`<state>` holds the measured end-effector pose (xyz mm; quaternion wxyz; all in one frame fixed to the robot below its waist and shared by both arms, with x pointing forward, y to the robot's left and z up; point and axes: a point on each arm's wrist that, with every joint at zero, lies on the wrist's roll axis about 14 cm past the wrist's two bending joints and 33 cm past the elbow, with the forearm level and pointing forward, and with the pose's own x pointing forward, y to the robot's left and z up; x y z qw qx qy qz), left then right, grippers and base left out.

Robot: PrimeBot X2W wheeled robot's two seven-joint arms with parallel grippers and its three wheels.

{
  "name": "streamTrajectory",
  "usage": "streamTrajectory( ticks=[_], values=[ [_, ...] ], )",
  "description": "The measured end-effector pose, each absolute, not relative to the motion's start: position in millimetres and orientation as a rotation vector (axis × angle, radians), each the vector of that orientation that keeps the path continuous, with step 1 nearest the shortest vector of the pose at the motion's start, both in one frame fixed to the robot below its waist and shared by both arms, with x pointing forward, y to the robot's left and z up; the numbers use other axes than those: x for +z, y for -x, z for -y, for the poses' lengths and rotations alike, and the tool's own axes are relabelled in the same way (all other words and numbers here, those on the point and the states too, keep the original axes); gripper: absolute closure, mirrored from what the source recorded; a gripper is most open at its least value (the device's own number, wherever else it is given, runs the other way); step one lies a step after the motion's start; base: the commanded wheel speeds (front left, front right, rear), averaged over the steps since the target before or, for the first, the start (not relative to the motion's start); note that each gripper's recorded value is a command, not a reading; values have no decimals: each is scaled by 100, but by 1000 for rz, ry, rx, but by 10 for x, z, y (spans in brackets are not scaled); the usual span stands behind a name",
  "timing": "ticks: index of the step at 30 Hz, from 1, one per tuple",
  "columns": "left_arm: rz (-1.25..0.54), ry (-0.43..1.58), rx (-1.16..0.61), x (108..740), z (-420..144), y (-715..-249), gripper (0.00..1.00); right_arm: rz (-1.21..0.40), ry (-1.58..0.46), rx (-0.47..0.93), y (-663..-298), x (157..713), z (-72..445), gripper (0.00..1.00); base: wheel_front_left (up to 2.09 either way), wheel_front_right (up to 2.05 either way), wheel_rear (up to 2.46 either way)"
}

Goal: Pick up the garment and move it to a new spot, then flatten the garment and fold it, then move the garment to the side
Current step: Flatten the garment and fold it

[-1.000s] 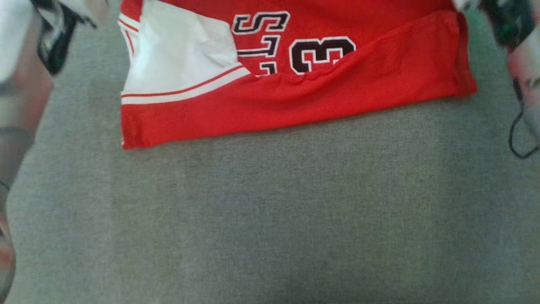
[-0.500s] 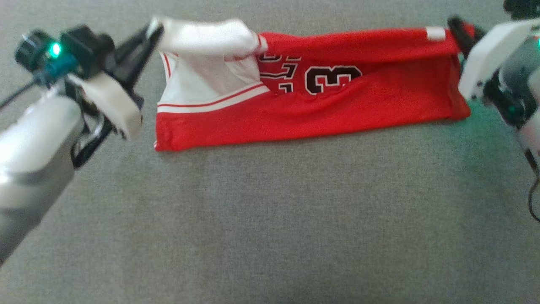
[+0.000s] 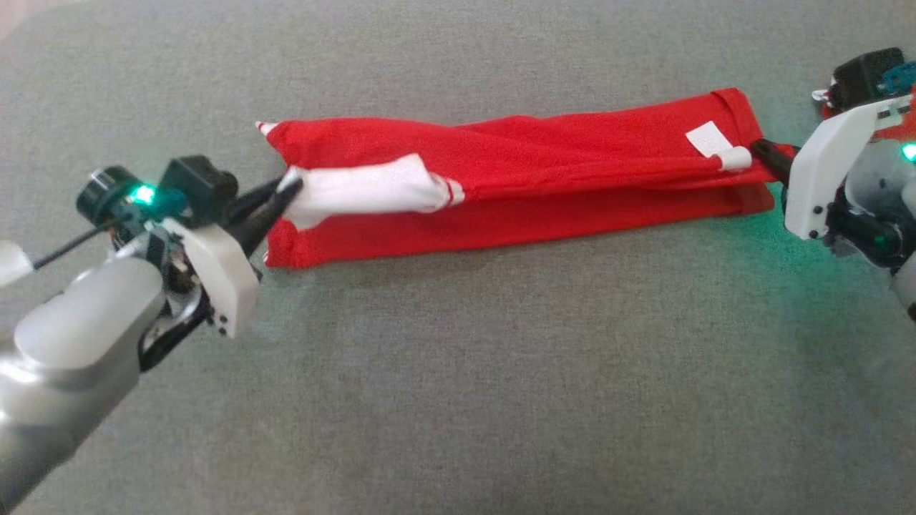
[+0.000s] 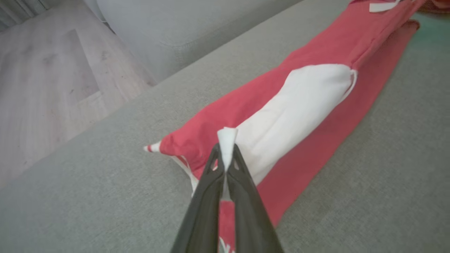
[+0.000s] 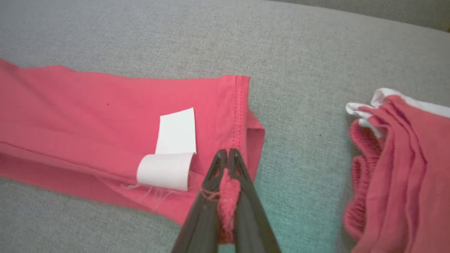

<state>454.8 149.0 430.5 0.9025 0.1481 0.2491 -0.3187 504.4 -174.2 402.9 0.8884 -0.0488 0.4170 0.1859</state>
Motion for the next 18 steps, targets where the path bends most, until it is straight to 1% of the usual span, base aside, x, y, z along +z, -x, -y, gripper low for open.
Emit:
streamTrajectory(
  ticks=[4,11,12,13,14,15,18],
  values=[
    [-630,-337,-671,4045,-1533,-4425,100,-928,103,395,-4966,3909,1746,100,0,0,0],
    [-676,-356,-685,3915,-1524,-4412,100,-966,101,395,-4920,3799,1760,100,0,0,0],
    [-682,-356,-684,3897,-1527,-4414,84,-969,99,395,-4917,3783,1759,100,0,0,0],
    [-685,-357,-680,3881,-1530,-4419,55,-973,93,392,-4917,3768,1759,54,0,0,0],
    [-685,-364,-676,3868,-1535,-4427,14,-974,85,389,-4920,3759,1753,0,0,0,0],
    [-673,-381,-680,3866,-1532,-4440,0,-973,64,384,-4927,3756,1737,0,0,0,0],
    [-617,-407,-655,3909,-1515,-4518,0,-926,-22,363,-5011,3830,1697,0,0,0,0]
  ],
)
